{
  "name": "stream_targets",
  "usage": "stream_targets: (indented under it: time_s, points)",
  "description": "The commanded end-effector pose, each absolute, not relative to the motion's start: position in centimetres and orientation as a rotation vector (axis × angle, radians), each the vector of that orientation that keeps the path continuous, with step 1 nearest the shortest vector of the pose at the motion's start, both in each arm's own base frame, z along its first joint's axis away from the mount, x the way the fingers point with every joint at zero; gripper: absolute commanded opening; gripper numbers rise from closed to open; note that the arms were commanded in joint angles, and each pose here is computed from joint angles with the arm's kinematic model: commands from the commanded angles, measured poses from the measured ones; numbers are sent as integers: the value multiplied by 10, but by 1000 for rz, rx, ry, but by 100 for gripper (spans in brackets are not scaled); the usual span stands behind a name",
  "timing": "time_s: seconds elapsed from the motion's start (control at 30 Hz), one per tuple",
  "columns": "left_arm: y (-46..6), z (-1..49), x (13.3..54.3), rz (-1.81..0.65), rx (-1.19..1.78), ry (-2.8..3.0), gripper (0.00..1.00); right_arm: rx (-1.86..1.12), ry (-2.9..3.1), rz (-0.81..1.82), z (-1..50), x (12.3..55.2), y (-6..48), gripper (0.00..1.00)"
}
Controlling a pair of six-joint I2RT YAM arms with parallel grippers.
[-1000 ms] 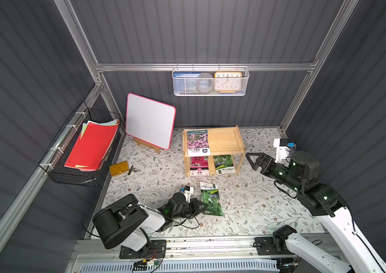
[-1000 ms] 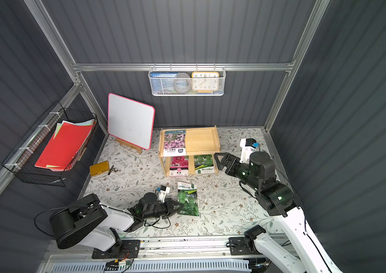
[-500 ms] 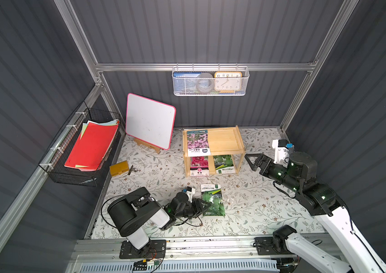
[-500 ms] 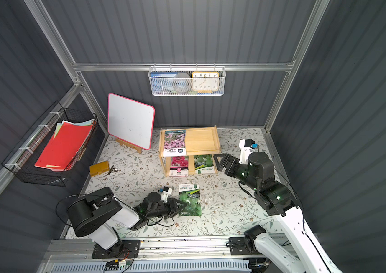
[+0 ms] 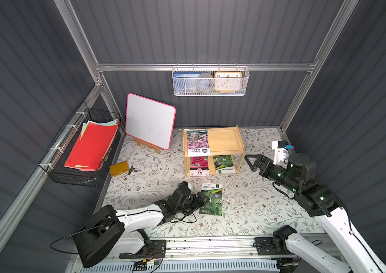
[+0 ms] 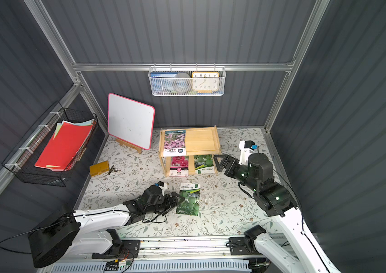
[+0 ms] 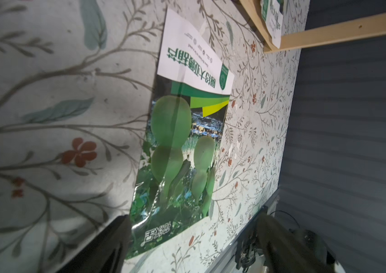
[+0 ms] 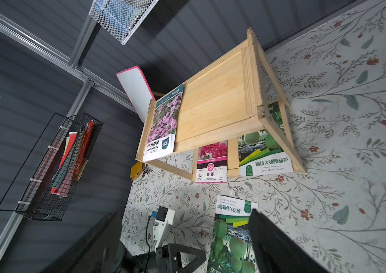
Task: Take the seed bag off the shelf
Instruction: Place the seed packet at the center of the board, then pick up the seed packet from the shelf.
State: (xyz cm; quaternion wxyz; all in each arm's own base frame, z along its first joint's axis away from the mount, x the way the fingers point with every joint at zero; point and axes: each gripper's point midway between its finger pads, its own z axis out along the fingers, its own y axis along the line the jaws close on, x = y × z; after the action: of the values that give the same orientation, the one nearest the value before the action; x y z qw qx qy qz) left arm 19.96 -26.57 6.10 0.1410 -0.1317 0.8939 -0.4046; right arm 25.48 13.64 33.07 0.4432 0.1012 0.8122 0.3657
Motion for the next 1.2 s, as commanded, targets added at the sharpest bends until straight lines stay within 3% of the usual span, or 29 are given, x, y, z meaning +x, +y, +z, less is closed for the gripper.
stream_targets:
  time_s: [0.0,0.27,0.5,0.63,0.87,1.17]
  points:
    - [-243,40,192,-935,-354,2692,93,249,2003,921,330,256,137,91]
    - [-236,91,218,-829,-341,2570,94,153,2088,1002,323,257,160,90]
    - [-226,227,244,-912,-337,2242,98,53,2178,1072,322,271,197,86]
    - [-212,271,254,-841,-355,2158,100,-2,2225,1026,325,284,218,86]
    - [-173,270,307,-522,-412,2189,99,11,2355,997,303,313,254,82]
    - [-124,302,378,-554,-391,2057,94,295,2282,1080,279,333,279,79]
